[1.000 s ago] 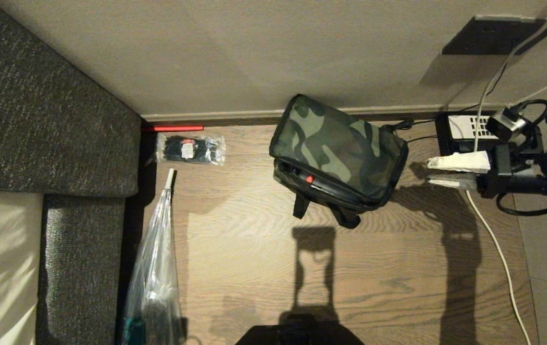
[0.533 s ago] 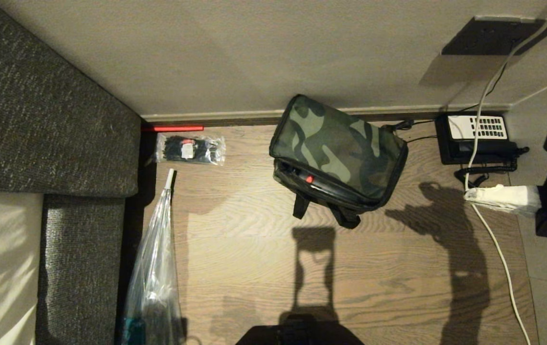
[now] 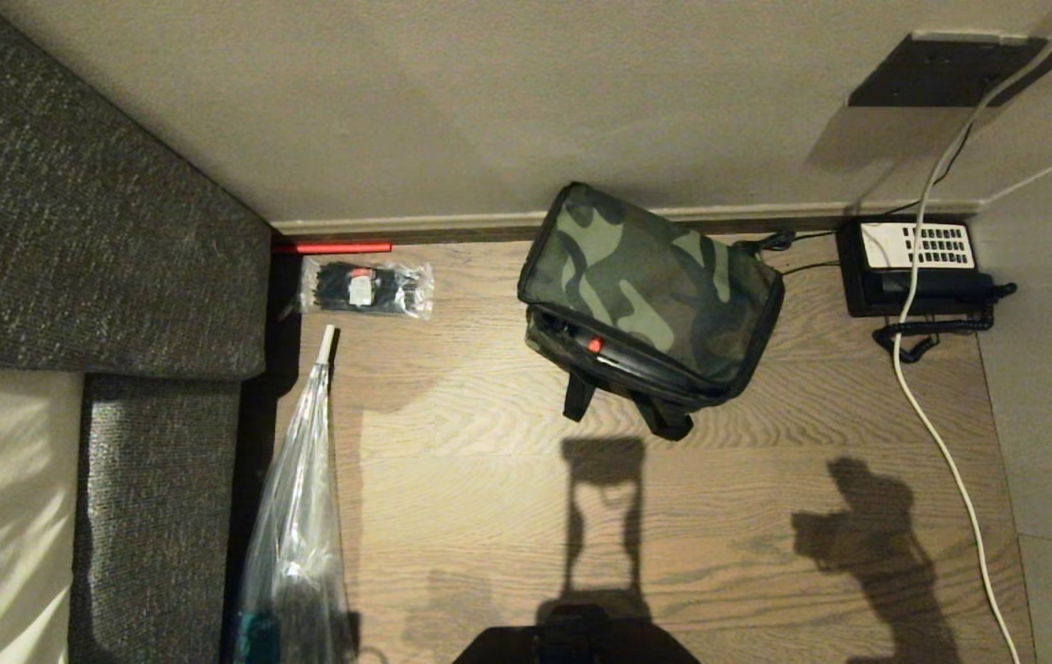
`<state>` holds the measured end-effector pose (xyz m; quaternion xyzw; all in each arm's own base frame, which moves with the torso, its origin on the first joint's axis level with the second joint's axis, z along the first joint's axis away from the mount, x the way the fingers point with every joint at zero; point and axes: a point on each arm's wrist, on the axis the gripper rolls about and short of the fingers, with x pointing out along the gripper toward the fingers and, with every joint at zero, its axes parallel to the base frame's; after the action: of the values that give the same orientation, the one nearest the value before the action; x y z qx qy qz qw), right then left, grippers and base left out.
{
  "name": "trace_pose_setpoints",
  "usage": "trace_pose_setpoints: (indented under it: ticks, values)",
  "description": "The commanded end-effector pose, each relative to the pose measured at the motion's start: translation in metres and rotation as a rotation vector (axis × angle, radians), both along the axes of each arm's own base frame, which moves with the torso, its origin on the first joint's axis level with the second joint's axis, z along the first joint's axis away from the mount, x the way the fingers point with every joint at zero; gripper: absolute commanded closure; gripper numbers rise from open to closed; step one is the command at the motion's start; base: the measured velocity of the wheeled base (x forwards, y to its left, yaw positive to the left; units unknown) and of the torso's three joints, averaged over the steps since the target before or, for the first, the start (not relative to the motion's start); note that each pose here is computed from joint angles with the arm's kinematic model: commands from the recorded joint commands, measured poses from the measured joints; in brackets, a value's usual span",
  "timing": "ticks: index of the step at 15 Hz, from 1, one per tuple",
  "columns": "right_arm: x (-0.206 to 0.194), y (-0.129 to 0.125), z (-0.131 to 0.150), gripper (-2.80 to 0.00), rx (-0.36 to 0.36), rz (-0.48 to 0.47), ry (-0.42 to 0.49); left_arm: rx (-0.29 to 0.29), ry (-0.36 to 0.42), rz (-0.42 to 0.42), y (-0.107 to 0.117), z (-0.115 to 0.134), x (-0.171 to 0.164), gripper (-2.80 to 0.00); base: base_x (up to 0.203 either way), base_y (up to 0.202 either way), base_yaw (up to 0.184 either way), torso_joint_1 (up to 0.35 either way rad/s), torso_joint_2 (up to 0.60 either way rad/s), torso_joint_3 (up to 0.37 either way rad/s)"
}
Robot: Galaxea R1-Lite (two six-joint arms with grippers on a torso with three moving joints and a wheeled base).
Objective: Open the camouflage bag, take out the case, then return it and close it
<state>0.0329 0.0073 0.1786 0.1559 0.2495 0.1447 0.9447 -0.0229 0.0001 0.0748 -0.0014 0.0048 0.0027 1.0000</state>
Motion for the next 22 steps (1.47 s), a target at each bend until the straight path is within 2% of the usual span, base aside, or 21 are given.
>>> trace_pose_setpoints:
  ticks: [1, 2, 5, 7, 10, 12, 15, 17, 19, 22]
  values:
    - [-0.042, -0.002, -0.050, 0.00, -0.114, -0.081, -0.105, 0.000, 0.000, 0.001, 0.000, 0.000, 0.000, 0.00, 0.000, 0.000, 0.000, 0.000, 0.00, 0.000]
    - [-0.047, -0.003, -0.073, 0.00, -0.168, -0.121, -0.105, 0.000, 0.000, 0.001, 0.000, 0.000, 0.000, 0.00, 0.000, 0.000, 0.000, 0.000, 0.00, 0.000]
    - [-0.054, -0.006, -0.094, 0.00, -0.271, -0.254, -0.302, 0.000, 0.000, 0.001, 0.000, 0.000, 0.000, 0.00, 0.000, 0.000, 0.000, 0.000, 0.00, 0.000]
    - [-0.055, -0.007, -0.101, 0.00, -0.301, -0.309, -0.456, 0.000, 0.001, 0.001, 0.000, 0.000, 0.000, 0.00, 0.000, 0.000, 0.000, 0.000, 0.00, 0.000]
    - [-0.057, -0.008, -0.105, 0.00, -0.314, -0.320, -0.553, 0.000, 0.000, 0.001, 0.000, 0.000, 0.000, 0.00, 0.000, 0.000, 0.000, 0.000, 0.00, 0.000]
    - [-0.057, -0.008, -0.104, 0.00, -0.275, -0.328, -0.552, 0.000, 0.000, 0.001, 0.000, 0.000, 0.000, 0.00, 0.000, 0.000, 0.000, 0.000, 0.00, 0.000]
    - [-0.058, -0.008, -0.104, 0.00, -0.299, -0.317, -0.543, 0.000, 0.000, 0.001, 0.000, 0.000, 0.000, 0.00, 0.000, 0.000, 0.000, 0.000, 0.00, 0.000]
    - [-0.057, -0.008, -0.104, 0.00, -0.275, -0.327, -0.549, 0.000, 0.000, 0.001, 0.000, 0.000, 0.000, 0.00, 0.000, 0.000, 0.000, 0.000, 0.00, 0.000]
    - [-0.057, -0.008, -0.104, 0.00, -0.297, -0.319, -0.545, 0.000, 0.000, 0.001, 0.000, 0.000, 0.000, 0.00, 0.000, 0.000, 0.000, 0.000, 0.00, 0.000]
    - [-0.057, -0.008, -0.104, 0.00, -0.286, -0.325, -0.553, 0.000, 0.000, 0.001, 0.000, 0.000, 0.000, 0.00, 0.000, 0.000, 0.000, 0.000, 0.00, 0.000]
